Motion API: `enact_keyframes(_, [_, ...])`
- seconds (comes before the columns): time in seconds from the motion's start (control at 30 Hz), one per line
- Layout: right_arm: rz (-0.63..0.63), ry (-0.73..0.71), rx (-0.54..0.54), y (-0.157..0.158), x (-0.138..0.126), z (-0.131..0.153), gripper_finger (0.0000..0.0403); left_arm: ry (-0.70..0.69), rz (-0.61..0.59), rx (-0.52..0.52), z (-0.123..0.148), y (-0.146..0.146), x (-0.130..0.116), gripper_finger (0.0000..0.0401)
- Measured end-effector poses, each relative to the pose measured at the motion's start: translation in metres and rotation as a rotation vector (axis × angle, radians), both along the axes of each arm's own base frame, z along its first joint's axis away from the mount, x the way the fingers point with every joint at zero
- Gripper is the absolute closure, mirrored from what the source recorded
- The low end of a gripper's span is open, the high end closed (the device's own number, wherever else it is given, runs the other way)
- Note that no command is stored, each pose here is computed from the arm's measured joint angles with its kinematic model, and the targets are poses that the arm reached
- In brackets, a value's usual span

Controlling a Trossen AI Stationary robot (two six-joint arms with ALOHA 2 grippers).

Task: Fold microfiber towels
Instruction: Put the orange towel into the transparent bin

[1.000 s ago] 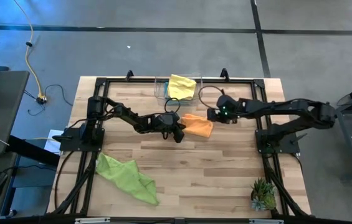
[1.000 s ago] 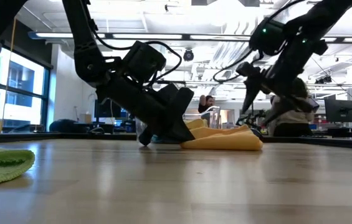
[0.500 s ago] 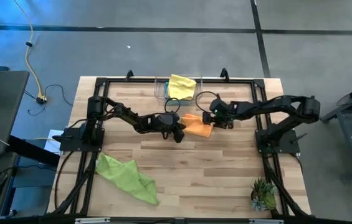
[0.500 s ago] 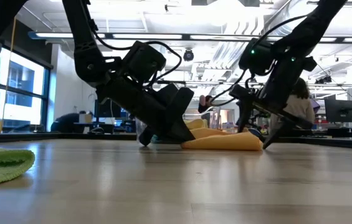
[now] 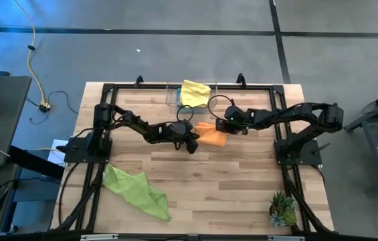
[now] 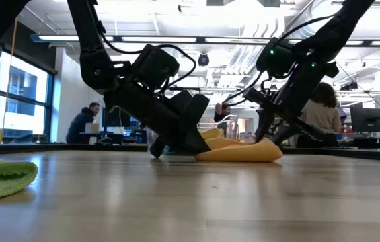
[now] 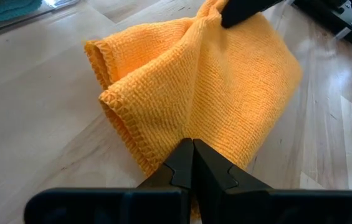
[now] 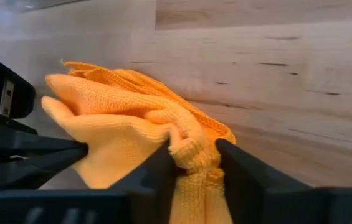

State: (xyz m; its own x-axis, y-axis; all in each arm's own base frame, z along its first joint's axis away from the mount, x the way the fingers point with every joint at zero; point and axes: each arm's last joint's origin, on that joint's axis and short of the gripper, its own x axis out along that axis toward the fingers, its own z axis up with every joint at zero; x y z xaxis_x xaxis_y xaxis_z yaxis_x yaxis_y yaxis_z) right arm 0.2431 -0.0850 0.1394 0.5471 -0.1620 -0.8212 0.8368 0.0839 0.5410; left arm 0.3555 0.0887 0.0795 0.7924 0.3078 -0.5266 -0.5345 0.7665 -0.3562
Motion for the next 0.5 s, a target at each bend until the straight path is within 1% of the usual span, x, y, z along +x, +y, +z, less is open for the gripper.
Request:
enact_keyframes(0.23, [0.092, 0.014, -0.063, 0.000, 0.000, 0.001, 0.0390, -0.004, -0.003, -0.009, 0.000, 0.000, 0.000, 0.0395])
enact_keyframes(0.3, [0.129, 0.004, -0.091, 0.000, 0.001, 0.003, 0.0396, -0.018, -0.048, -0.047, 0.004, 0.004, -0.001, 0.0386])
enact_keyframes(0.37, [0.158, -0.017, -0.116, 0.000, 0.000, 0.009, 0.0393, -0.044, -0.109, -0.115, 0.011, 0.007, -0.003, 0.0374])
enact_keyframes(0.43, [0.179, -0.048, -0.142, 0.001, -0.002, 0.018, 0.0393, -0.071, -0.158, -0.178, 0.023, 0.012, -0.006, 0.0360])
enact_keyframes(0.5, [0.184, -0.091, -0.167, 0.002, -0.005, 0.029, 0.0397, -0.112, -0.210, -0.210, 0.039, 0.016, -0.008, 0.0343])
